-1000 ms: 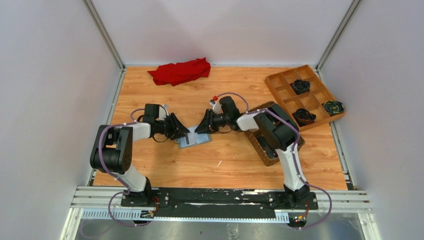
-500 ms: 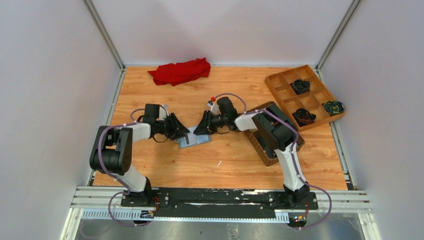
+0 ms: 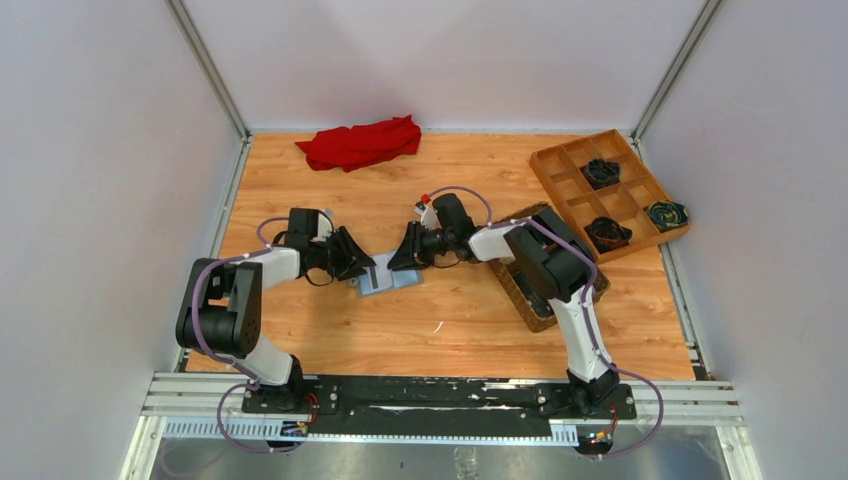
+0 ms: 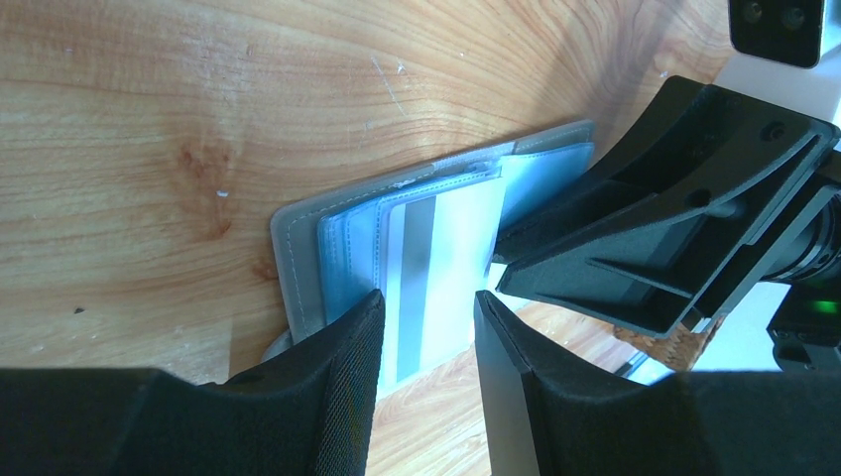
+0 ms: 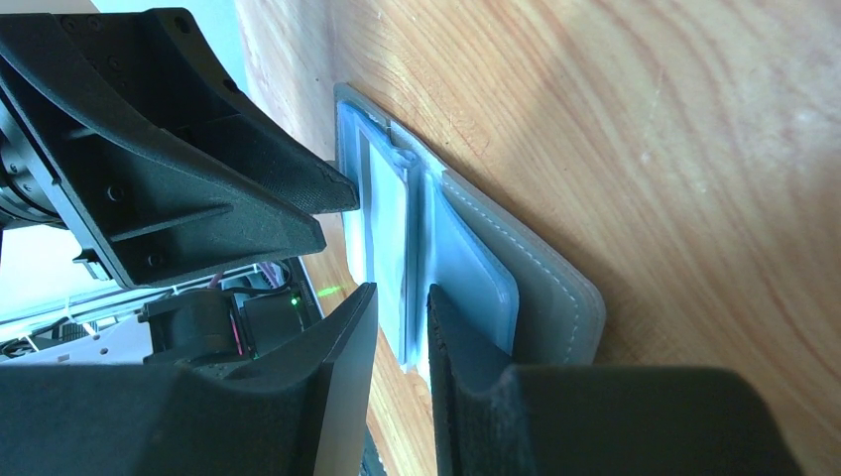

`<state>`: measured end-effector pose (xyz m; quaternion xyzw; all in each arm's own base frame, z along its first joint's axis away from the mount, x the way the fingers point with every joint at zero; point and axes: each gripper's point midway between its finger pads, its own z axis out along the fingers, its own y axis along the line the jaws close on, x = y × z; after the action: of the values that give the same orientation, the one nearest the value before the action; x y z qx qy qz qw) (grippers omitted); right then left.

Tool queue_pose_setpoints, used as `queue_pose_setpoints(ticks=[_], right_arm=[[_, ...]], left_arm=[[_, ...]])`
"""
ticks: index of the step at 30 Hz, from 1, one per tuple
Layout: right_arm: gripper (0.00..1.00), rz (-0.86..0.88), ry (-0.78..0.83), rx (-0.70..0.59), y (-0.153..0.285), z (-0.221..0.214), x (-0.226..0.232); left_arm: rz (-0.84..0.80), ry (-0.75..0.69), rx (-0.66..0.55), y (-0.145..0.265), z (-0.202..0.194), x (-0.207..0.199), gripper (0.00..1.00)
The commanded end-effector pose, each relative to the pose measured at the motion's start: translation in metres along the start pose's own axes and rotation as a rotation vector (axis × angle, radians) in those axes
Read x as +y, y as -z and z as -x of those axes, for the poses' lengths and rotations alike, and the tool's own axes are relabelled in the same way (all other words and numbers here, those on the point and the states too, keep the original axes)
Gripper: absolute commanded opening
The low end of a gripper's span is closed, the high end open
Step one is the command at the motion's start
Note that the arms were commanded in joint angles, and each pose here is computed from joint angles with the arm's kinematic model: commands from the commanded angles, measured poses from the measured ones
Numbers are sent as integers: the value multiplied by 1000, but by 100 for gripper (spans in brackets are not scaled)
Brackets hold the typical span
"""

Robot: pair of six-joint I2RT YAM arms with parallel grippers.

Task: Take the credit cards out of the card holder
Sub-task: Remove the credit card from the card holder.

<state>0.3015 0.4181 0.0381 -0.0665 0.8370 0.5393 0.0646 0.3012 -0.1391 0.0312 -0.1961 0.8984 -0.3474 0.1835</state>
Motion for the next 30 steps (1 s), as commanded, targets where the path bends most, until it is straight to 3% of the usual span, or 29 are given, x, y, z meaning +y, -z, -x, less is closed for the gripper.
queue_pose_setpoints(ticks=[1, 12, 16, 22, 30], right_arm=[[29, -43, -5, 21, -7, -7, -13], [27, -30, -6, 33, -10, -7, -12], [21, -26, -7, 33, -10, -6, -12], [1, -20, -16, 25, -8, -8, -12], [0, -7, -50, -14, 8, -2, -20]], left_arm=[[42, 16, 29, -5, -11, 16, 45], [29, 4, 72, -13, -16, 10, 45], [33, 2, 78, -15, -17, 11, 45], [42, 5, 77, -16, -18, 14, 45], [58, 14, 83, -17, -21, 19, 44]])
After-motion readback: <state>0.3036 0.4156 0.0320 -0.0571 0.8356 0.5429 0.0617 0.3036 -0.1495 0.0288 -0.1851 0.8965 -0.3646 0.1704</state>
